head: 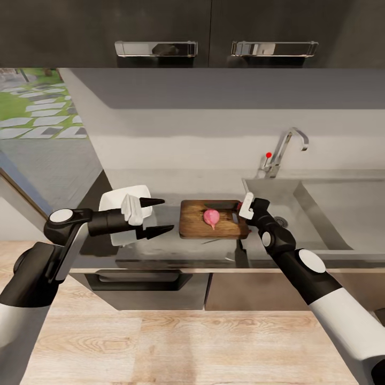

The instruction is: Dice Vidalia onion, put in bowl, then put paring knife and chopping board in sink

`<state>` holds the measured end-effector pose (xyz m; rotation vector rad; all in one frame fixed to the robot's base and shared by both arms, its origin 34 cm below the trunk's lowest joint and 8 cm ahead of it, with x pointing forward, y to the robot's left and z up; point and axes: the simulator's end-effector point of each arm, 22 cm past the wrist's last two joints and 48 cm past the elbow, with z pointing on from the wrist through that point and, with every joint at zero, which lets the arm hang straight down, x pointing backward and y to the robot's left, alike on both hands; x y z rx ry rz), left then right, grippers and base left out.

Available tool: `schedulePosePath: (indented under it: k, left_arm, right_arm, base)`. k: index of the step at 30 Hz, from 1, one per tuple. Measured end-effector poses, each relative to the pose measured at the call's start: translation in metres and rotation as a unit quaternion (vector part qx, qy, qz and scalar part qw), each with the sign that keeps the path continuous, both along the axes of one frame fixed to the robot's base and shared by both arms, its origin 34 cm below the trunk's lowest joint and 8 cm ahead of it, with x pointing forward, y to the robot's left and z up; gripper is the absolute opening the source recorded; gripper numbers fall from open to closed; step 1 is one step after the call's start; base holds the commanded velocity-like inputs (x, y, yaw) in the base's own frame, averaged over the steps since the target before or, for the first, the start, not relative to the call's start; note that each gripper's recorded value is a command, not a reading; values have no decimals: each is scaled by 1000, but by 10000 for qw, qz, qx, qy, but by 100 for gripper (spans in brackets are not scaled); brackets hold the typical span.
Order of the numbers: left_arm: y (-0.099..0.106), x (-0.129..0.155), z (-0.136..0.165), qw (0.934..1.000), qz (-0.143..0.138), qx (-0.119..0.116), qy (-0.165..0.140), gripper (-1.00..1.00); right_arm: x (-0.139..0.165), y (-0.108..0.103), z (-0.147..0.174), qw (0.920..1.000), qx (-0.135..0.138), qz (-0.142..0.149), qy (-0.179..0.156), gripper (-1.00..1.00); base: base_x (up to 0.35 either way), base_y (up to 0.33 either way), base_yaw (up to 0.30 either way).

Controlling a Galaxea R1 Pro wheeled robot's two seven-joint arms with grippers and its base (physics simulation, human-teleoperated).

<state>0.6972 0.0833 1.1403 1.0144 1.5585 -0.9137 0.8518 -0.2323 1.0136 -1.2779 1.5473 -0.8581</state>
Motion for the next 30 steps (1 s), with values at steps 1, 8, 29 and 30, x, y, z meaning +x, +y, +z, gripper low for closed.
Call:
schedulePosePath:
  k: [1,8,29,30]
  left_arm:
    - [0,0,0,10000,1,2,-1,100]
    - [0,0,0,10000,-6,-1,-8,100]
    - [-3,-1,0,10000,-34,-6,-3,100]
    - [-3,-1,0,10000,-34,-6,-4,100]
  right_arm:
    - [0,0,0,10000,0,7,4,-100]
    - [0,1,-1,10000,-3,15,15,-100]
    - [-4,7,-7,9999,-37,105,71,-100]
    - [-4,9,-8,9999,-50,126,77,-100]
  base:
    - [0,0,0]
    - [0,0,0]
    - [0,0,0]
    - [0,0,0]
